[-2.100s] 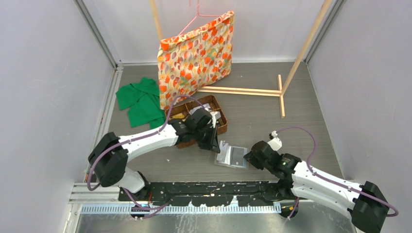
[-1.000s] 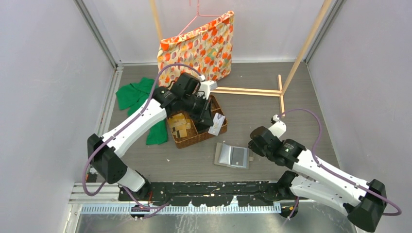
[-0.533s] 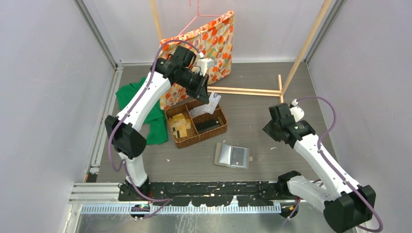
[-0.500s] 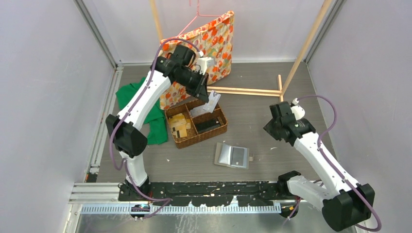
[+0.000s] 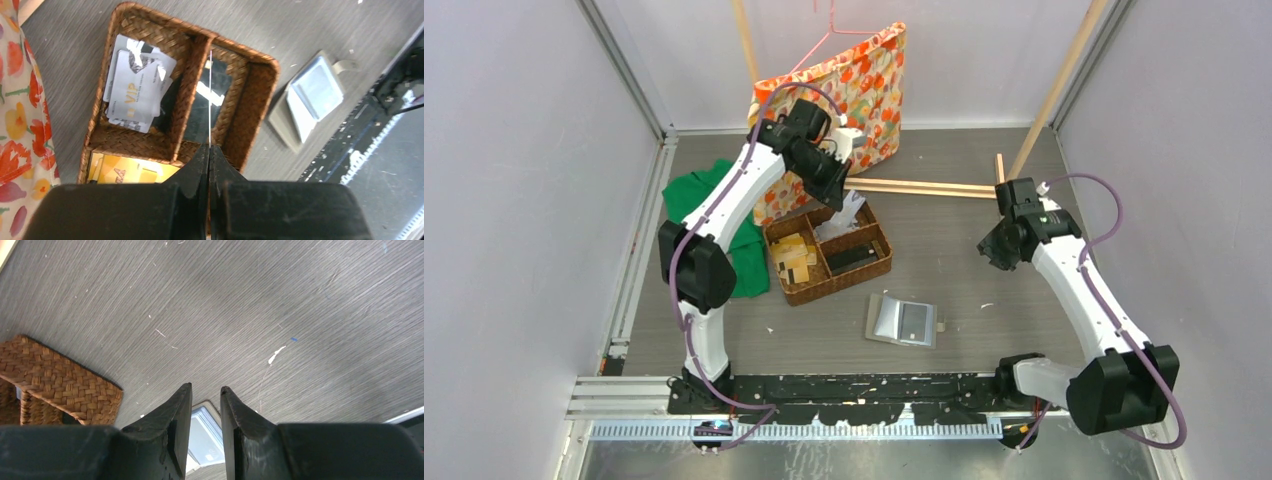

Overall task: Take the credit cards out of the card holder
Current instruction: Place the credit card in the storage box.

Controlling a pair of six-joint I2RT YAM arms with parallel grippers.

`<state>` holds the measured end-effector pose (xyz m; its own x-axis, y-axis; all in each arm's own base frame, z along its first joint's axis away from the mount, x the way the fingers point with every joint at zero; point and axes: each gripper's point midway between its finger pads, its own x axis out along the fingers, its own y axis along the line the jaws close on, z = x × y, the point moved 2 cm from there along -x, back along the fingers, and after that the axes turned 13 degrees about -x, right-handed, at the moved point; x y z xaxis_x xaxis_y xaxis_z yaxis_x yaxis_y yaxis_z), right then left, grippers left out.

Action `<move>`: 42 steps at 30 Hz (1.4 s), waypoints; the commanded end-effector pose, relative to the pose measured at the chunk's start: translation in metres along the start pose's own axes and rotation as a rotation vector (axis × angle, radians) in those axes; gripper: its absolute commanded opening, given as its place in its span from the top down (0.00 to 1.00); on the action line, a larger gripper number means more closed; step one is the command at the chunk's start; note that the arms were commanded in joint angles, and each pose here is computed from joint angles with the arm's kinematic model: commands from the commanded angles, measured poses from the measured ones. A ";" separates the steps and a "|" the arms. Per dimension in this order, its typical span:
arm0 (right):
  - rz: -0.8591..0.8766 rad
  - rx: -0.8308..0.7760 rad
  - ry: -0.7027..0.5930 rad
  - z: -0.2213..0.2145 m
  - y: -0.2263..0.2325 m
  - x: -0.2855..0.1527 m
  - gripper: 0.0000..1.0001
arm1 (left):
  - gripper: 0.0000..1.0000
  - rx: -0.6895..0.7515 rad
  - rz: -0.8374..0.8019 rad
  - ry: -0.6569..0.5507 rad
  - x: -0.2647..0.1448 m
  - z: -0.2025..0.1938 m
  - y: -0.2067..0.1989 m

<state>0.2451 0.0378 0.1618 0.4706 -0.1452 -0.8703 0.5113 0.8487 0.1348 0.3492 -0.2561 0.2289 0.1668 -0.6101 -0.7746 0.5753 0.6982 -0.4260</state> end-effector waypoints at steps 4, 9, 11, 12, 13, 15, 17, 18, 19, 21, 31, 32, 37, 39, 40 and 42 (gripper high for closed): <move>0.001 -0.035 0.023 0.021 0.000 -0.003 0.67 | 1.00 0.111 0.134 -0.073 0.005 0.014 0.034; -0.003 -0.024 0.035 0.032 -0.004 0.004 0.67 | 1.00 0.129 0.196 -0.051 0.015 0.024 0.054; -0.001 -0.021 0.037 0.036 -0.004 0.004 0.67 | 1.00 0.132 0.193 -0.050 0.021 0.027 0.057; -0.001 -0.021 0.037 0.037 -0.004 0.004 0.67 | 1.00 0.136 0.182 -0.044 0.024 0.027 0.058; -0.003 -0.020 0.038 0.037 -0.005 0.005 0.67 | 1.00 0.134 0.173 -0.031 0.028 0.024 0.058; -0.008 -0.011 0.043 0.037 -0.006 0.008 0.67 | 1.00 0.125 0.154 0.004 0.034 0.017 0.059; -0.009 -0.005 0.049 0.037 -0.005 0.010 0.67 | 1.00 0.111 0.134 0.033 0.039 0.006 0.058; -0.011 -0.003 0.053 0.037 -0.005 0.011 0.67 | 1.00 0.107 0.120 0.047 0.041 0.000 0.056; -0.013 -0.003 0.058 0.037 -0.004 0.012 0.67 | 1.00 0.106 0.110 0.060 0.043 -0.006 0.054; -0.017 -0.001 0.063 0.037 -0.004 0.013 0.67 | 1.00 0.107 0.085 0.080 0.046 -0.018 0.048; -0.021 0.006 0.089 0.037 -0.001 0.020 0.67 | 1.00 0.066 0.003 0.118 0.059 -0.054 0.003; -0.022 0.006 0.092 0.037 -0.001 0.021 0.67 | 1.00 0.063 -0.004 0.119 0.059 -0.056 -0.003; -0.015 -0.003 0.107 0.039 0.003 0.027 0.67 | 1.00 0.070 0.032 0.093 0.061 -0.052 -0.008; -0.010 -0.014 0.114 0.040 0.006 0.029 0.68 | 1.00 0.086 0.063 0.092 0.062 -0.049 -0.002; -0.010 -0.021 0.117 0.041 0.006 0.030 0.68 | 1.00 0.095 0.066 0.099 0.062 -0.048 -0.001; -0.013 -0.031 0.122 0.042 0.007 0.032 0.68 | 1.00 0.103 0.076 0.115 0.064 -0.047 0.001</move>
<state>0.2804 0.0174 0.1429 0.3308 -0.1117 -0.9371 0.5276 0.8452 0.0855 0.3102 -0.2762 0.1417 0.0741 -0.4997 -0.8630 0.6314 0.6933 -0.3473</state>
